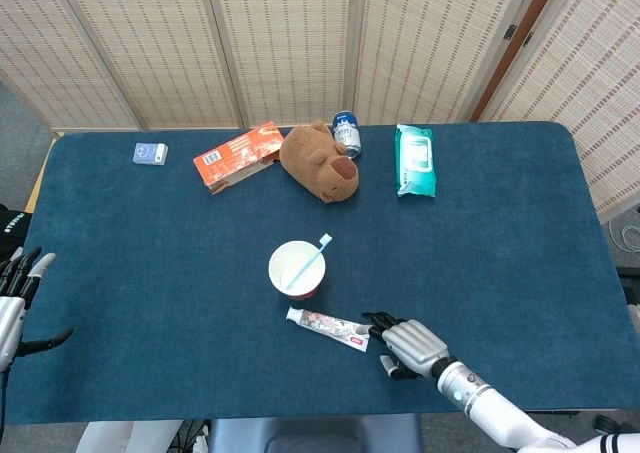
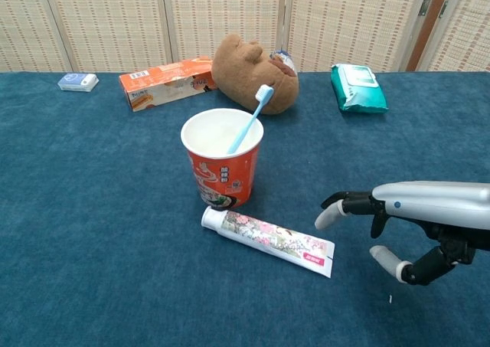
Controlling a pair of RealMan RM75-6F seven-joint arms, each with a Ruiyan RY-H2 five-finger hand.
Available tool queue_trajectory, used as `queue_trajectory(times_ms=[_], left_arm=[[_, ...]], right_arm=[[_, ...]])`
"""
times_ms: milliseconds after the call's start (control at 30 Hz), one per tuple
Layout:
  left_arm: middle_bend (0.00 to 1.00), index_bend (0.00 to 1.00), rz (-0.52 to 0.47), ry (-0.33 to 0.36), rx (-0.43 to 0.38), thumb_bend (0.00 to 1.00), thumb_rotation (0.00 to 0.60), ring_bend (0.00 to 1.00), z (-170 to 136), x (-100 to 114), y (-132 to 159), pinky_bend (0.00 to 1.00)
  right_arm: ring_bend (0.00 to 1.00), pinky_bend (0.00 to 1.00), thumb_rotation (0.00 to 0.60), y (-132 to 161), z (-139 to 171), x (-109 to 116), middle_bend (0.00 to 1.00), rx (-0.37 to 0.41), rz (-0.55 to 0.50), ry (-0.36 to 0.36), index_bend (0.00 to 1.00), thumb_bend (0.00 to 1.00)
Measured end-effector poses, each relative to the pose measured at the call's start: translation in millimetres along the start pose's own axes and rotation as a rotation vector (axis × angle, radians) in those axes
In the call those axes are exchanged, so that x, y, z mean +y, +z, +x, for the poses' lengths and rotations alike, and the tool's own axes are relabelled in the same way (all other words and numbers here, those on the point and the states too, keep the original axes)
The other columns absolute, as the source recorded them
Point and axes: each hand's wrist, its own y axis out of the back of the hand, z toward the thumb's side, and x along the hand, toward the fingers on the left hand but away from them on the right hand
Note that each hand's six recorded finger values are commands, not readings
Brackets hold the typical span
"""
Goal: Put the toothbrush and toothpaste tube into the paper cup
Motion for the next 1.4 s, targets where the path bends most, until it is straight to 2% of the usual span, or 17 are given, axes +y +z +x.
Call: queue_trajectory(times_ms=[167, 400, 700, 900, 1133, 1333, 1400], left_arm=[[0.0, 0.0, 0.001, -0.001, 0.0, 0.0, 0.6, 0.0, -0.4, -0.2, -0.6, 0.0], [0.0, 0.0, -0.001, -0.002, 0.004, 0.0, 0.6, 0.0, -1.0, -0.2, -2.0, 0.0], [0.0, 0.0, -0.003, -0.006, 0.012, 0.0, 0.6, 0.0, -2.3, -1.2, -5.4, 0.0], [0.0, 0.0, -0.004, -0.007, 0.017, 0.0, 0.6, 0.0, -2.8, -1.8, -7.5, 0.0], [0.0, 0.0, -0.003, -0.009, 0.02, 0.0, 0.6, 0.0, -3.1, -2.6, -8.9, 0.0], [0.0, 0.0, -0.003, -0.01, 0.02, 0.0, 0.6, 0.0, -3.2, -3.0, -8.9, 0.0], [0.0, 0.0, -0.003, -0.009, 0.02, 0.0, 0.6, 0.0, -3.3, -2.8, -8.6, 0.0]], right_arm=[[0.0, 0.25, 0.6, 13.2, -0.6, -0.6, 0.04, 0.052, -0.053, 0.047, 0.17, 0.6], [0.0, 0.25, 0.6, 23.3, -6.9, -0.7, 0.04, 0.102, 0.001, 0.088, 0.17, 0.6], [0.0, 0.25, 0.6, 32.5, -19.4, 0.7, 0.05, 0.15, 0.073, 0.127, 0.17, 0.67], [0.0, 0.25, 0.6, 32.7, -26.9, 7.9, 0.08, 0.171, 0.232, 0.109, 0.17, 0.68], [0.0, 0.25, 0.6, 35.5, -32.2, 15.6, 0.11, 0.192, 0.49, 0.052, 0.17, 0.7], [0.0, 0.25, 0.6, 36.5, -33.6, 13.6, 0.12, 0.205, 0.696, 0.02, 0.17, 0.72], [0.0, 0.25, 0.6, 37.4, -34.4, 11.0, 0.12, 0.21, 0.732, 0.02, 0.17, 0.73]])
